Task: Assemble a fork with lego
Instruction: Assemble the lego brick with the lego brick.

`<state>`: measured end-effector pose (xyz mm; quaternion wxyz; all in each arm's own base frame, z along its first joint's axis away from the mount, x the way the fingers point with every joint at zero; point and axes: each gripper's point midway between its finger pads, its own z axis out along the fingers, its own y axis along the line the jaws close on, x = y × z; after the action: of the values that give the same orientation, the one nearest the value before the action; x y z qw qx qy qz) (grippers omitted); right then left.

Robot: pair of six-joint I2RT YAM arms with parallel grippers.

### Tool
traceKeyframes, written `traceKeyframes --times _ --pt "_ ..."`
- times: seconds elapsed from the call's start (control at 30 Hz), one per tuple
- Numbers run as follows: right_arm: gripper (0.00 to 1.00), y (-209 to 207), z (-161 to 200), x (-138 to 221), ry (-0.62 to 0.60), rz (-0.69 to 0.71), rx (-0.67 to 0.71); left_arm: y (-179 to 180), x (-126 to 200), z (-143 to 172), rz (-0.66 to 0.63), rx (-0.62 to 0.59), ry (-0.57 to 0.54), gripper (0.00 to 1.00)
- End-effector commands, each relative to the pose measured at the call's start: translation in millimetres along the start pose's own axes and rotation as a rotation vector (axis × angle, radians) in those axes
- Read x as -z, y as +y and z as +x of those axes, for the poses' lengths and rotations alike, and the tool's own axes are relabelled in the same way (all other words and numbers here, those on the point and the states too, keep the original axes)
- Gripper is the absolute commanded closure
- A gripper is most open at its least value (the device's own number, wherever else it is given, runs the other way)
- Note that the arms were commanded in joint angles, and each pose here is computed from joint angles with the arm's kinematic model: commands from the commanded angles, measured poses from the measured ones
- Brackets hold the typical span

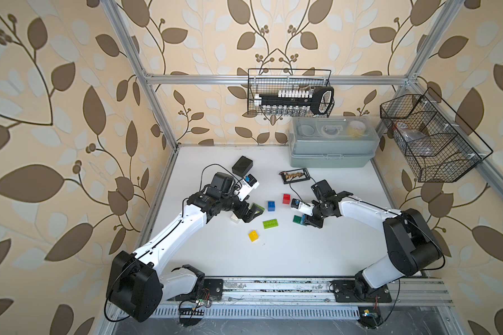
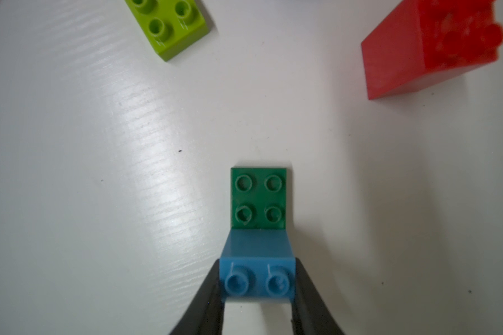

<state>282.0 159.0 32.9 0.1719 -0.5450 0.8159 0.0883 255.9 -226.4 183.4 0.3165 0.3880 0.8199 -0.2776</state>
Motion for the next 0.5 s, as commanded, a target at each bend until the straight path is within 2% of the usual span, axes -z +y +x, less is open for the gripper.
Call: traceKeyframes --times 0.0,0.03,0.2,0.23,0.47 --pt "0.60 6.6 4.1 -4.8 0.018 -0.027 -0.040 -4.8 4.4 -10.2 0.007 -0.021 -0.026 0.01" --pt "0.52 5.5 2.7 -3.7 0.013 -0.020 -0.042 -4.8 4.3 -11.0 0.007 -0.022 -0.027 0.01" --pt "0.46 -3.0 -11.0 11.2 -0.036 0.031 -0.042 -5.2 7.1 -15.7 0.004 -0.028 -0.039 0.01" --pt "0.38 -4.7 -14.0 15.6 -0.045 0.043 -0.040 -5.2 8.6 -17.3 0.001 -0.027 -0.042 0.01" --pt "0.35 -13.5 -55.6 54.9 -0.149 0.115 -0.007 1.4 29.9 -31.9 -0.076 -0.054 -0.061 0.01"
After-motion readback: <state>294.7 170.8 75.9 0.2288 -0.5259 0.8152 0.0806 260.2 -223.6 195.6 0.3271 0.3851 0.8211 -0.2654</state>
